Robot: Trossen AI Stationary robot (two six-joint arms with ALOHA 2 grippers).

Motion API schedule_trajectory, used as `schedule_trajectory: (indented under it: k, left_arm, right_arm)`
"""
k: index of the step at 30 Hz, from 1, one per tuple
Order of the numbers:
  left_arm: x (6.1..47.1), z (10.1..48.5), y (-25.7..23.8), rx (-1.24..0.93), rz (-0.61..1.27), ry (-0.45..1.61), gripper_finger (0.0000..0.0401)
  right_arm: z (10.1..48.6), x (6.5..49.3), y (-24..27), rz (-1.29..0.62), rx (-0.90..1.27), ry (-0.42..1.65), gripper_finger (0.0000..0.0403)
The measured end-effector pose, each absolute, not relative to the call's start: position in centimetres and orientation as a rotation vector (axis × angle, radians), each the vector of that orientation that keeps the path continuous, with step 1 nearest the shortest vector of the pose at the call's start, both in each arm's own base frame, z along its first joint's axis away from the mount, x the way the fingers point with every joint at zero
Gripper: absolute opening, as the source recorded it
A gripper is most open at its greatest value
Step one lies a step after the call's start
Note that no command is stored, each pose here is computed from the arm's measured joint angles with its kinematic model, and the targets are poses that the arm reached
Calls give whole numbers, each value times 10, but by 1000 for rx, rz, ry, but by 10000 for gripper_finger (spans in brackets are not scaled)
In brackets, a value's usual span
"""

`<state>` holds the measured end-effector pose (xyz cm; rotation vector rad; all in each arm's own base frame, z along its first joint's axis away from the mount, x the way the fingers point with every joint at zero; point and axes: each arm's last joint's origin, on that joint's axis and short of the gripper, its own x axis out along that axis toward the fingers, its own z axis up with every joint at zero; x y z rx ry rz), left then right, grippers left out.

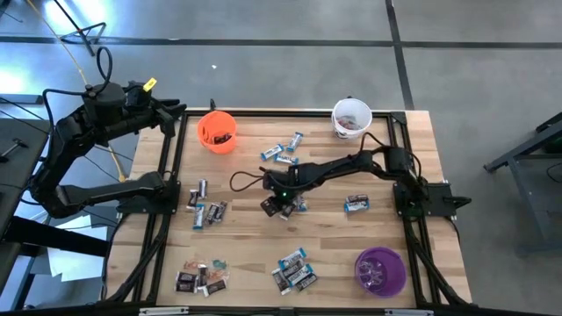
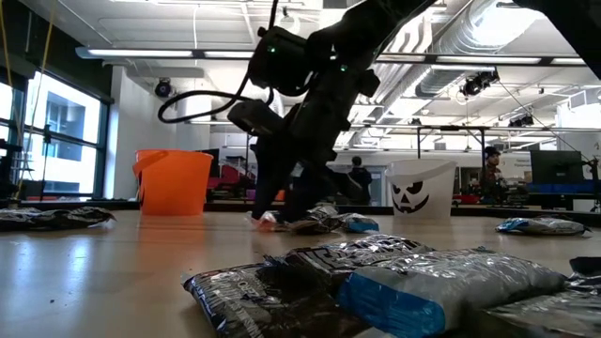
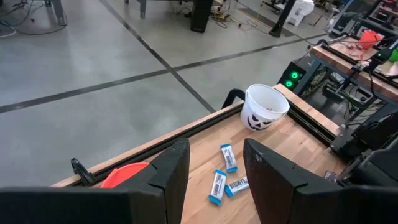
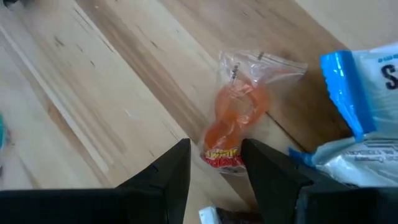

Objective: Sort candy
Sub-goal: Put the orange gummy into the white bucket

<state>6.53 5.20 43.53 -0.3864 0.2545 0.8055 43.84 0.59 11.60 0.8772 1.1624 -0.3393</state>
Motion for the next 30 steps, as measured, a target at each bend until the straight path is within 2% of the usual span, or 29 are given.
schedule_trajectory:
  k: [3, 6, 13, 23, 30]
  left_arm:
    - [65, 435, 52, -386, 804, 255, 140]
    - [65, 435, 52, -382, 804, 256, 140]
    - [65, 435, 52, -380, 802, 258, 140]
    - [65, 435, 52, -379, 802, 258, 140]
    - [65, 435, 52, -378, 802, 259, 140]
  right_arm:
    - [115, 438, 6, -385, 872, 1146, 147]
    - [116, 438, 5, -401, 876, 1144, 125]
    - [115, 437, 4, -422, 884, 1147, 14]
    - [115, 437, 5, -406, 926, 1158, 4]
    - [133, 435, 5, -392, 918, 1122, 1]
